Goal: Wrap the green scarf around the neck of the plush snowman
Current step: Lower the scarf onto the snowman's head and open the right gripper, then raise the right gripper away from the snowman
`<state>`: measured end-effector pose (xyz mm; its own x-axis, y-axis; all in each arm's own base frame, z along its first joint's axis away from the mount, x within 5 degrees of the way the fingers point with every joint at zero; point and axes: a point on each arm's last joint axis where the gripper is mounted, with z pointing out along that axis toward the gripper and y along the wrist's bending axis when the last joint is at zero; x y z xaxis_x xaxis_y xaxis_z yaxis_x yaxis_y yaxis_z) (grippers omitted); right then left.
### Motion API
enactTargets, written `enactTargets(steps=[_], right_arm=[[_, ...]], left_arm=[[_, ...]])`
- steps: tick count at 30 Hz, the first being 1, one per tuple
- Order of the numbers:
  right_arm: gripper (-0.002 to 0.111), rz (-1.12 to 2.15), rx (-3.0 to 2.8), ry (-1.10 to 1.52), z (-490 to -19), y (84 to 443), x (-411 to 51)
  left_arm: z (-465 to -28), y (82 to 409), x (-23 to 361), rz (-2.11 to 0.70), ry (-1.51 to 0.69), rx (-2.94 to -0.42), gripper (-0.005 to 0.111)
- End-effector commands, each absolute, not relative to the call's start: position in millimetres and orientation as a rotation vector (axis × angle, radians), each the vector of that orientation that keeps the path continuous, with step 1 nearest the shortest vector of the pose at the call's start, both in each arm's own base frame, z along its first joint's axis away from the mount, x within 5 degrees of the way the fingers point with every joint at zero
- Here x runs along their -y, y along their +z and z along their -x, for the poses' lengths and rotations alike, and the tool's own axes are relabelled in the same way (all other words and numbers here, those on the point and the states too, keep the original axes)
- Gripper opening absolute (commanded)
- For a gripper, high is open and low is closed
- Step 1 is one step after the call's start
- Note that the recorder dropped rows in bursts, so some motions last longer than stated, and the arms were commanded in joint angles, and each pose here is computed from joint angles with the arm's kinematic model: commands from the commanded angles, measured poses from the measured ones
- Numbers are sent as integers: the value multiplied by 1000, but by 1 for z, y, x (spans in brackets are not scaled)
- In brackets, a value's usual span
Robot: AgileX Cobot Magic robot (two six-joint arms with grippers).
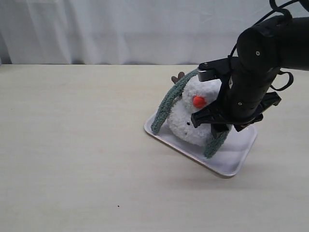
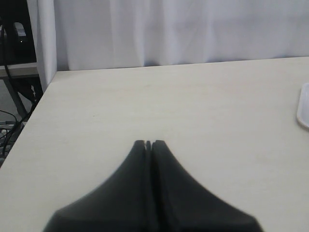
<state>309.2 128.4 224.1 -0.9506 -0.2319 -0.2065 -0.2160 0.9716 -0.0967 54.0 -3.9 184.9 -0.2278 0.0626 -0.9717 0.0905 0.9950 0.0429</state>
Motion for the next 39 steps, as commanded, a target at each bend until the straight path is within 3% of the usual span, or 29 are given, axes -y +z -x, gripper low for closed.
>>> enactTargets(steps=[1, 7, 15, 17, 18, 20, 26, 33, 39], right_arm=[[53, 336, -2918, -130, -306, 227, -123], [53, 375, -2894, -127, -304, 235, -122], [51, 413, -2692, -101, -292, 282, -113], [33, 430, -2636, -160, -291, 290, -108], [18, 430, -2582, -160, -292, 289, -107], [4, 370, -2473, -70, -294, 286, -106], [4, 170, -2316, 51, -313, 284, -82], [4, 303, -2404, 46, -344, 272, -77], [4, 363, -2432, 320, -373, 283, -68]], left_arm=[[-54, 185, 4, -108, -28, -1789, 0], [-54, 185, 4, -108, -28, -1789, 0], [-54, 185, 4, -108, -28, -1789, 0], [-54, 185, 4, -108, -28, -1789, 0], [-54, 185, 4, -108, -28, -1789, 0], [-54, 185, 4, -108, -28, -1789, 0], [-54, 185, 4, -108, -28, -1789, 0], [-54, 185, 4, -108, -28, -1789, 0], [-54, 185, 4, -108, -28, -1789, 0]])
